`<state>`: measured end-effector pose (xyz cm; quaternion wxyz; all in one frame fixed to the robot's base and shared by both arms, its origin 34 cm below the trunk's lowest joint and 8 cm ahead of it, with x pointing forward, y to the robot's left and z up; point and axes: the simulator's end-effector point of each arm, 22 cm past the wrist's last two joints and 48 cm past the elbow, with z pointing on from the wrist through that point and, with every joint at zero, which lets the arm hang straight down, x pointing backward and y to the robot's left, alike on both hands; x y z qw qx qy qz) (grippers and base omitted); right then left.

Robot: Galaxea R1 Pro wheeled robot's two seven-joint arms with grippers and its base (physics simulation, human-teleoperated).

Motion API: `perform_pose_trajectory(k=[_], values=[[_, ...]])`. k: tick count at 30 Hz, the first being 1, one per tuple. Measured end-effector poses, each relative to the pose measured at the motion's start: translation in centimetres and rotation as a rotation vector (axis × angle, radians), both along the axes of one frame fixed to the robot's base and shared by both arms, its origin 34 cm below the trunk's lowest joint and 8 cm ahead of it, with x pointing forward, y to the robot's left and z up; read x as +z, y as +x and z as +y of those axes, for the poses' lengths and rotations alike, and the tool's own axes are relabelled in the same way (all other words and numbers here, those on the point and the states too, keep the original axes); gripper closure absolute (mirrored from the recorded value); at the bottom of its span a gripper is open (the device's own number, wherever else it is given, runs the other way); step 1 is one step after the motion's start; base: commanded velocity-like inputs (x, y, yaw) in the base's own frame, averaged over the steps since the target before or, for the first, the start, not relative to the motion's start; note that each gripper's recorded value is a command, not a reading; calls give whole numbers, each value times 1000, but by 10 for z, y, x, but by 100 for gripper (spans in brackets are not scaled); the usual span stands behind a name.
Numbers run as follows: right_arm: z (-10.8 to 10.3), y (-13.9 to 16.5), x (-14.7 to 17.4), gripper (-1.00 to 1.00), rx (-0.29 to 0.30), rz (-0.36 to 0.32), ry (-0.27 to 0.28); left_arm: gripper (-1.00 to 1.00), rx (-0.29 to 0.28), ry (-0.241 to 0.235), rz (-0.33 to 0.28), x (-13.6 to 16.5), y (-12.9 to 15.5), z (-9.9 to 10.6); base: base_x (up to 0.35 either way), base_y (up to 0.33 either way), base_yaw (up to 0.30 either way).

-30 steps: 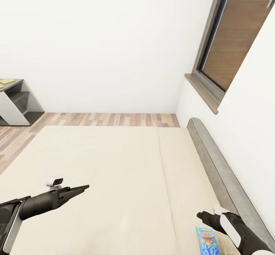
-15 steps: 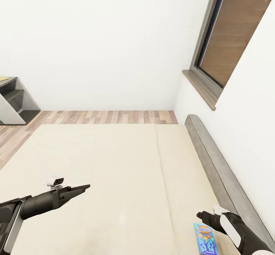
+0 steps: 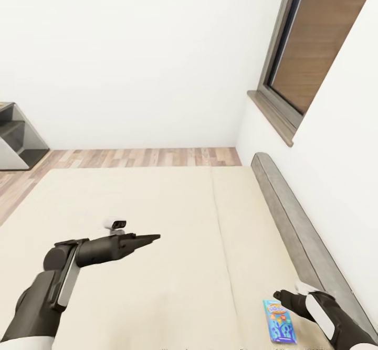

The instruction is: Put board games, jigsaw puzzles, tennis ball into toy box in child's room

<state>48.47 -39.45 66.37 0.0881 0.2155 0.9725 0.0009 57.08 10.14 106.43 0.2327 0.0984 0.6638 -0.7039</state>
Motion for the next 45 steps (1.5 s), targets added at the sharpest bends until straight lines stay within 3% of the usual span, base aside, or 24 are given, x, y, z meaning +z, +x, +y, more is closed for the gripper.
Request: perform_pose_trajectory(k=[4,11,22,25,31,41,45], values=[[-7,-2,-1,-100,-3,6,-9,-100,-3,-22,-38,19,20,-17,0,0,-69],[-8,-7,-6,-100,2,19,-12,-100,0,-22,-31,11,22,-23,0,0,-69],[-7,-5,-9,-100,8,24,-13,-100,48,0,-35,-5,26,-1,0,0,-69],[-7,13,-5,-100,11,-1,-12,-100,57,5,-31,-8,27,5,0,0,-57],[-2,44,7,-100,26,-59,-10,-100,63,13,-27,-11,28,8,0,0,-17],[0,59,15,-100,39,-98,-12,-100,64,15,-26,-11,28,8,0,0,-1],[-2,62,16,-100,69,-108,-41,-100,63,17,-26,-12,28,7,0,0,0]])
